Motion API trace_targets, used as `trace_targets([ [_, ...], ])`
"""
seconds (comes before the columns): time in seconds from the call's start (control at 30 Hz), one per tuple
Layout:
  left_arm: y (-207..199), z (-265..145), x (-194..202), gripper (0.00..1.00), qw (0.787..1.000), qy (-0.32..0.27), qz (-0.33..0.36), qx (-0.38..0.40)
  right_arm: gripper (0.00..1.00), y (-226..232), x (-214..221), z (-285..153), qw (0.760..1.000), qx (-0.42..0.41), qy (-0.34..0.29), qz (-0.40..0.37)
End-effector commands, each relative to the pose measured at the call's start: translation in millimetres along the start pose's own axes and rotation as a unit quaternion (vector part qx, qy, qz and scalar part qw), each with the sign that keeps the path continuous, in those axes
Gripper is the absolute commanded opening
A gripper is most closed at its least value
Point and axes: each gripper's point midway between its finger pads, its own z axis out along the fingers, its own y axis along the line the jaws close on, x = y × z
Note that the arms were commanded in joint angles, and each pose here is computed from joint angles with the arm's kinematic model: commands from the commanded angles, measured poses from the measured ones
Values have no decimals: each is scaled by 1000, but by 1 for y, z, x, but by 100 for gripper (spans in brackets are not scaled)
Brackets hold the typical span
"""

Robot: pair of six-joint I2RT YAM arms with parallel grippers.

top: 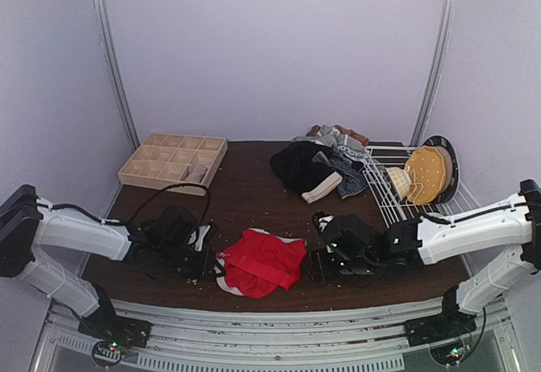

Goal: Roll the underwear
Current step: Pick up the underwear from the center of the board.

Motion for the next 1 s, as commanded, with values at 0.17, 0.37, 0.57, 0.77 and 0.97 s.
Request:
trace_targets([
  [0.17, -13, -16, -11, 0, 999, -37, 25, 21, 70, 33, 16, 55, 994, -61, 19, 88],
  [0.37, -10, -22, -10, 0, 999, -39, 29, 10, 31, 48, 21, 76, 990, -85, 47, 103],
  [0.57, -7, -45, -19, 0, 996, -68, 54, -26, 0, 54, -54, -3, 992, -94, -72, 43],
  [0.77, -3, -64, -29, 0, 990, -102, 75, -55, 0, 34, -132, -103, 982, -60, -177, 38],
  [0.97, -12, -43, -17, 0, 994, -74, 79, -24, 0, 30, -153, -119, 983, -37, -179, 35],
])
